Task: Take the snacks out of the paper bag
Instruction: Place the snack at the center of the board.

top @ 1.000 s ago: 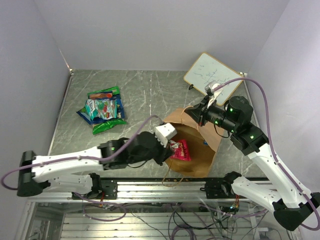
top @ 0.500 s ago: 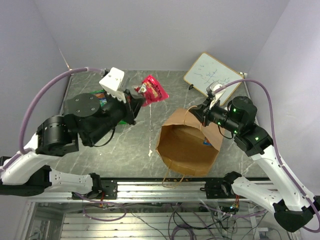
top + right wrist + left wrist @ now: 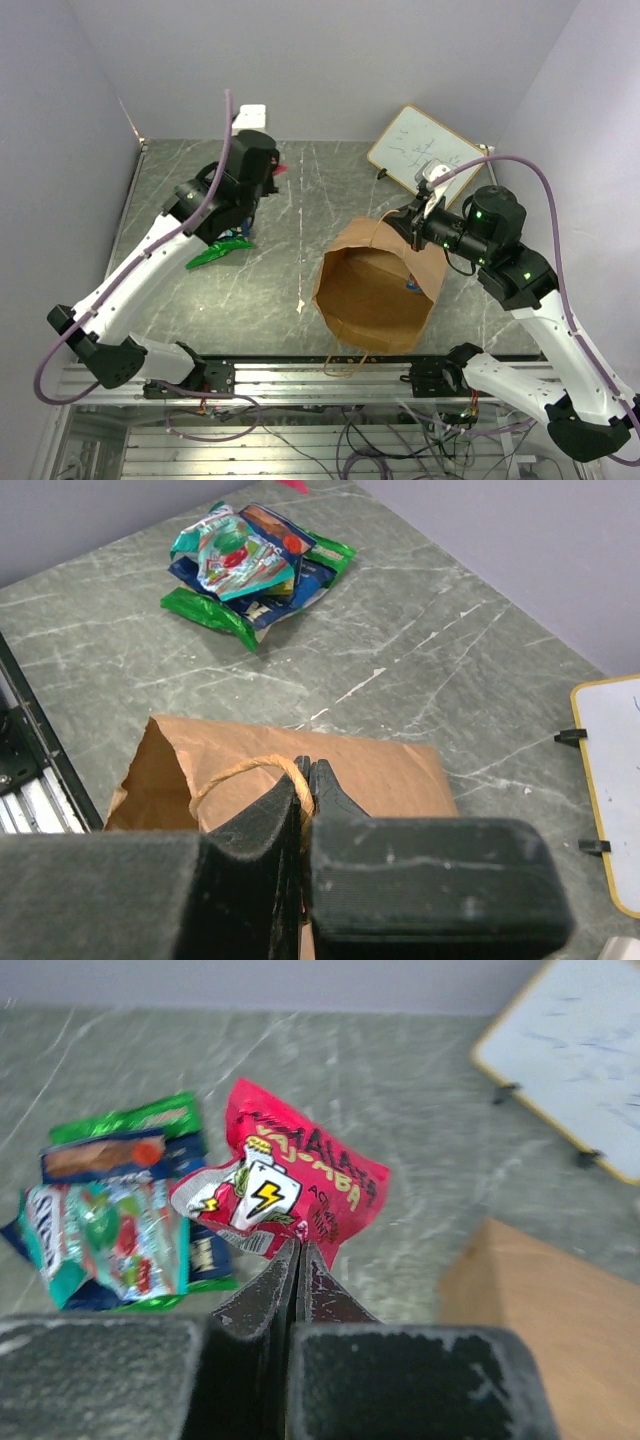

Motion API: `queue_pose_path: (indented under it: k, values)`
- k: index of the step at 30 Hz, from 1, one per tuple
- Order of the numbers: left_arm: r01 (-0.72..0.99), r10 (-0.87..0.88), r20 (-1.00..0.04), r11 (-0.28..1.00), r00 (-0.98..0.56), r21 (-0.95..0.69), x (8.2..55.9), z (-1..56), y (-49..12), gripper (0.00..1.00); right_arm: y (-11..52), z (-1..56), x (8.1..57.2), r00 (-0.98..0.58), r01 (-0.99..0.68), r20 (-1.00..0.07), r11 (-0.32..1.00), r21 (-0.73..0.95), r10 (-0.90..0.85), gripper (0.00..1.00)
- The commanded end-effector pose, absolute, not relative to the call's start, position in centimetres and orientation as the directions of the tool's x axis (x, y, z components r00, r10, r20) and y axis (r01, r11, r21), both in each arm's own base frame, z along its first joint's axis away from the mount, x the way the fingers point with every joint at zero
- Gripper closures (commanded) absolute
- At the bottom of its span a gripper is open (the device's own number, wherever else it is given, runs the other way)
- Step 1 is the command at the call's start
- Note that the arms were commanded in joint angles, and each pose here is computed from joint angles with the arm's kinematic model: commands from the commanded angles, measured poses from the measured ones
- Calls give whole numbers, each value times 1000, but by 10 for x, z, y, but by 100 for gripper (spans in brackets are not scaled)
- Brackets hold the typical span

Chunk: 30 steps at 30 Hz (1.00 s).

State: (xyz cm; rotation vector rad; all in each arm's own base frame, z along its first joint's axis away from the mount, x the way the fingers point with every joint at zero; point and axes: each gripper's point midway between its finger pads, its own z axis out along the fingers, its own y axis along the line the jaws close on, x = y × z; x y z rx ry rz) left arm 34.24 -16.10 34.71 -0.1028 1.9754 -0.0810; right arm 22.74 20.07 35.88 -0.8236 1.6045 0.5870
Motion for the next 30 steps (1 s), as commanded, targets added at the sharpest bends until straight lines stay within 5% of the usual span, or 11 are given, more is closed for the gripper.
queue_pose_path:
  k: [1,10,30]
  values:
    - [-182,-248,-879,965,-406,-188,370,319,-103,93,200,376,218,-45,-784,-989,619,-53,-141,100]
    - [-373,-345,-802,913,-488,-166,394,232,-14,93,194,376,209,-56,-780,-990,624,-39,-131,100]
    - [-495,-435,-642,864,-631,-99,351,108,14,93,194,377,210,-67,-772,-992,636,-18,-109,100]
